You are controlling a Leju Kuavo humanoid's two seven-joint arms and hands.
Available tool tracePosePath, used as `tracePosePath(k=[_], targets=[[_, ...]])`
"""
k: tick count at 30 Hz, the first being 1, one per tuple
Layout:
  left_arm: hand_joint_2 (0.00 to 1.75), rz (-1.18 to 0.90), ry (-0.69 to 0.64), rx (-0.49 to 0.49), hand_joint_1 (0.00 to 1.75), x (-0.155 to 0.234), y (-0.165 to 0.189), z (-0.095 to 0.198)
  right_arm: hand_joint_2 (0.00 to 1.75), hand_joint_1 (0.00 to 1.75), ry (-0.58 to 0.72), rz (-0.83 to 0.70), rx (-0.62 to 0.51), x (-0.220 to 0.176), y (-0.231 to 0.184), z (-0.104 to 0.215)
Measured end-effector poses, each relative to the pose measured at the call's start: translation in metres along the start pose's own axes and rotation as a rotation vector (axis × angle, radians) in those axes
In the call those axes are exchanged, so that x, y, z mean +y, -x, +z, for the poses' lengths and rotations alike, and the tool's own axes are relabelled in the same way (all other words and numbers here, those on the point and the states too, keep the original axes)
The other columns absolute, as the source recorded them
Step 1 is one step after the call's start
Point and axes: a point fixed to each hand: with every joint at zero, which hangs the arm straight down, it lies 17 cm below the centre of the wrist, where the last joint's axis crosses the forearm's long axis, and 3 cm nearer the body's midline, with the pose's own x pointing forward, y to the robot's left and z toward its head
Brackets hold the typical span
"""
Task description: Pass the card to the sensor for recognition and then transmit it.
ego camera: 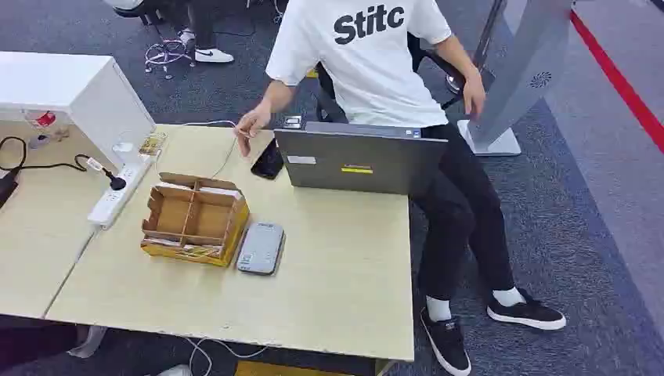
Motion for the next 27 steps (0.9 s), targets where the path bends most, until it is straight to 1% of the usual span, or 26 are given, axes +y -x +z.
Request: tracePosePath(k=[10,17,19,20,21,23,27], targets=[[1.75,0.381,-0.069,-0.140,0.00,0.017,-0.038,-0.001,1.75,0.00,0.015,0.024,0.078,0.002,0.009,-0.001],[1.75,0.387,-0.070,-0.143,0.00,0.017,-0.038,-0.001,1.75,0.00,0.016,0.025,0.081,0.002,0.009,-0.001],[1.75,0.455,-0.078,-0.177,0.00,0.020,-0.045,0.000,1.75,0.00,0.017,0.029,0.095,0.002,0.011,-0.001],[1.75,0.544,-0.089,-0.230,0.00,0.024,-0.055,0.002,1.75,0.00,0.026,0.038,0.113,0.002,0.012,-0.001],[1.75,0.664,-0.112,-0.364,0.00,0.042,-0.084,0.011,1.75,0.00,0.038,0.038,0.138,0.003,0.017,-0.001],[1.75,0.678,-0.136,-0.415,0.00,0.055,-0.096,0.015,1.75,0.00,0.040,0.036,0.143,0.004,0.019,-0.001],[1.75,0.689,-0.218,-0.495,0.00,0.086,-0.104,0.028,1.75,0.00,0.048,0.031,0.150,0.005,0.020,-0.001]])
